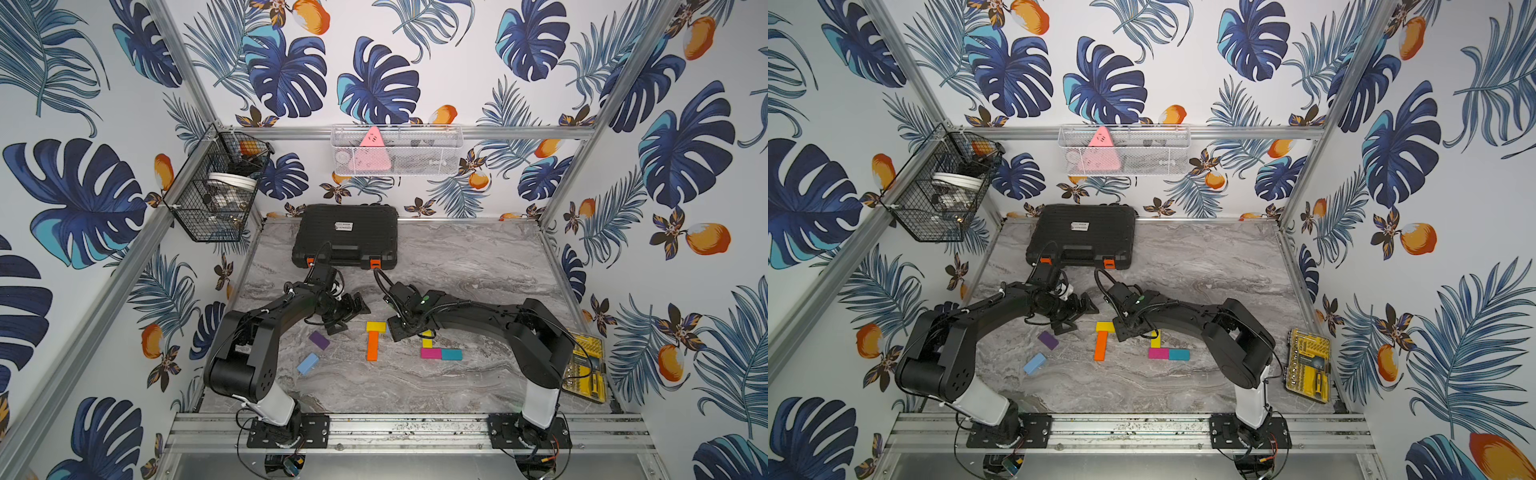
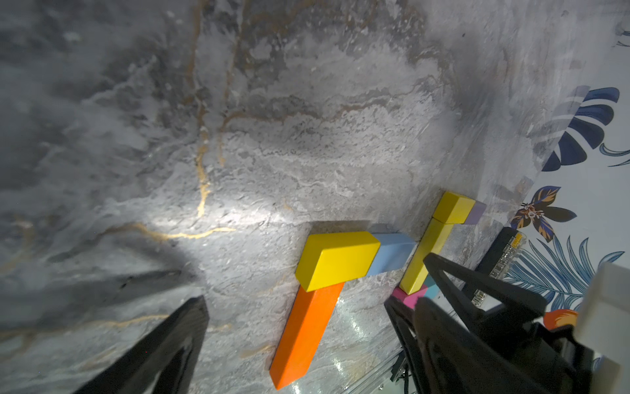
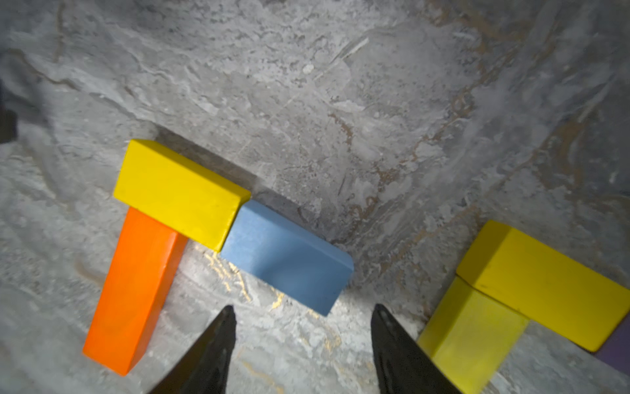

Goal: Assemble the letter c with building blocks
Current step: Adjust the building block at the center of the board.

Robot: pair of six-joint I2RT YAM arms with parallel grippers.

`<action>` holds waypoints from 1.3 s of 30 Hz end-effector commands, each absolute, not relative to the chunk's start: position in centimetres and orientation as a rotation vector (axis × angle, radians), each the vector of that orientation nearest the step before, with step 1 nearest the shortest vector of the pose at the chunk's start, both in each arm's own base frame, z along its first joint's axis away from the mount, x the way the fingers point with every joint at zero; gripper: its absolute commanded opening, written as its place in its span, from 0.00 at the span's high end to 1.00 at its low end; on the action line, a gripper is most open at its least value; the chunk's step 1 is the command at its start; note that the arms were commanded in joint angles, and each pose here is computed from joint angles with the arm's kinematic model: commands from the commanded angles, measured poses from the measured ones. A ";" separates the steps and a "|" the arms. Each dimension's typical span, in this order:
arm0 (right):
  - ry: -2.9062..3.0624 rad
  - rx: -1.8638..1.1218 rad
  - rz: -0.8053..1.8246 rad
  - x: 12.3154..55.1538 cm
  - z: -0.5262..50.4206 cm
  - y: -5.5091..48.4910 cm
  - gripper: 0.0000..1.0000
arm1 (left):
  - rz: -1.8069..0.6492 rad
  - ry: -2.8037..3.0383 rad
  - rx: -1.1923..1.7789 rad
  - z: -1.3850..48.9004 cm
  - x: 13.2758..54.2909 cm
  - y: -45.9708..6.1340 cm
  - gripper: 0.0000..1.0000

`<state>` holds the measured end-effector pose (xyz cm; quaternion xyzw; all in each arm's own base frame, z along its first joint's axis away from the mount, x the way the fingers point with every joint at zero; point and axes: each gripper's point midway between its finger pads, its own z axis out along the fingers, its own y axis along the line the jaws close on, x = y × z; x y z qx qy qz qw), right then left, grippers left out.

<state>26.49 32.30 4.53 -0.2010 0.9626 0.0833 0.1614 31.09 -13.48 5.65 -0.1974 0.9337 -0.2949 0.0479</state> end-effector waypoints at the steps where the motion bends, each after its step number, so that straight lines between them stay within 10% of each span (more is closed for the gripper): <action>1: 2.817 -0.477 0.458 24.4 4.9 33.9 0.35 | -0.860 2.850 -0.597 6.1 31.3 -12.8 0.01; 12: 2.852 -0.091 0.871 21.4 3.1 37.6 0.42 | -0.871 2.816 -0.634 7.0 32.0 -10.7 0.01; 39: 2.851 -0.013 0.836 21.7 2.0 39.1 0.66 | -0.925 2.792 -0.625 7.3 31.7 -10.8 0.01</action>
